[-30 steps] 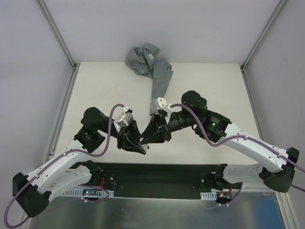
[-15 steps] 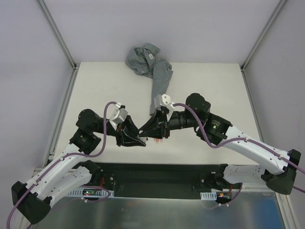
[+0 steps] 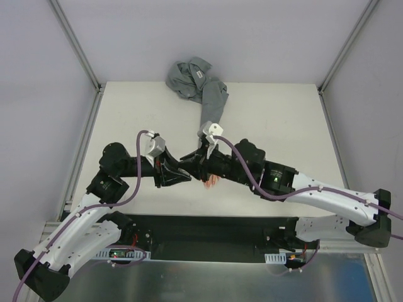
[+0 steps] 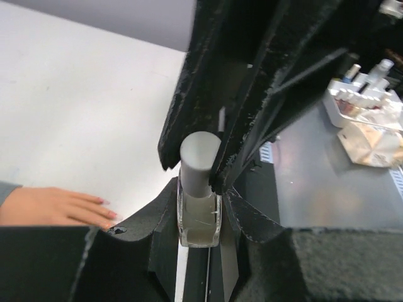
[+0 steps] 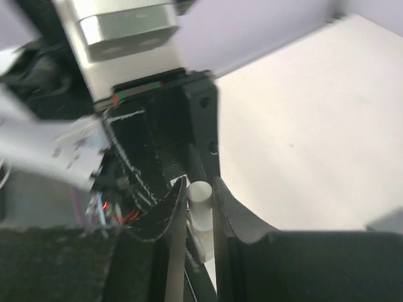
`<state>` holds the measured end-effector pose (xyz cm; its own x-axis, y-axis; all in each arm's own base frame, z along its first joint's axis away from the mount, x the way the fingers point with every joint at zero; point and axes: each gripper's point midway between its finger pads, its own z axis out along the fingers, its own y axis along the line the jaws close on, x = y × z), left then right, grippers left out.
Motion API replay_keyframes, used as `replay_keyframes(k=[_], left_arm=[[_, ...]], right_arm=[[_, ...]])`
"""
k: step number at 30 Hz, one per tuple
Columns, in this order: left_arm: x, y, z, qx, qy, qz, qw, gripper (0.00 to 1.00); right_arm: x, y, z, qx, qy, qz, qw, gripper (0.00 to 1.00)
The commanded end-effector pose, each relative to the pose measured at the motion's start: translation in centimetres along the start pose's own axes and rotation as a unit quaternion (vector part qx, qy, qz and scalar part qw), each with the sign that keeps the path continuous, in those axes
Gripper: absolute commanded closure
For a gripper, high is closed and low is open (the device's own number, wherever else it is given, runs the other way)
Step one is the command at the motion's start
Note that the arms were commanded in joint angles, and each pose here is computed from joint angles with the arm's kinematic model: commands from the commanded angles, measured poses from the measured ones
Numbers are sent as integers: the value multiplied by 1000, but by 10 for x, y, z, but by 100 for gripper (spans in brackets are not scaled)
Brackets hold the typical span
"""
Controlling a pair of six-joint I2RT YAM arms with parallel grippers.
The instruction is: Paint the nails
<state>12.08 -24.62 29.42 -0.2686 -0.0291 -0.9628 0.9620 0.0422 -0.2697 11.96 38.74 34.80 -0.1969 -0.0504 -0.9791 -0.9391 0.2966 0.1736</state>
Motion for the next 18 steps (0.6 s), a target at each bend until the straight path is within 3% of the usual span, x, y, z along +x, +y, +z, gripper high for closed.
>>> replay_keyframes(k=[1,3,5,10,11,12,15,18], left_arm=[[-52,50,-14,-160,-78,65,982,100],[-53,56,-18,-182,-85,57,978,100],[-61,63,-24,-215,-106,56,969,100],[-69,62,-24,-216,-113,47,969,100],[-69,61,-23,-213,-110,45,970,100],[-72,57,-23,-207,-108,46,971,100],[-72,40,-17,-164,-98,38,981,100],[-61,27,-10,-116,-81,24,990,100]], right_arm=[[56,-17,-4,238,7,108,965,100],[61,-24,-10,311,-35,113,943,100],[71,-7,1,313,-29,96,945,100],[48,4,13,311,-6,69,948,99],[49,3,10,312,5,59,948,92],[47,6,9,302,11,53,952,73],[29,11,-7,264,21,19,964,40],[8,25,-27,185,32,-26,982,27]])
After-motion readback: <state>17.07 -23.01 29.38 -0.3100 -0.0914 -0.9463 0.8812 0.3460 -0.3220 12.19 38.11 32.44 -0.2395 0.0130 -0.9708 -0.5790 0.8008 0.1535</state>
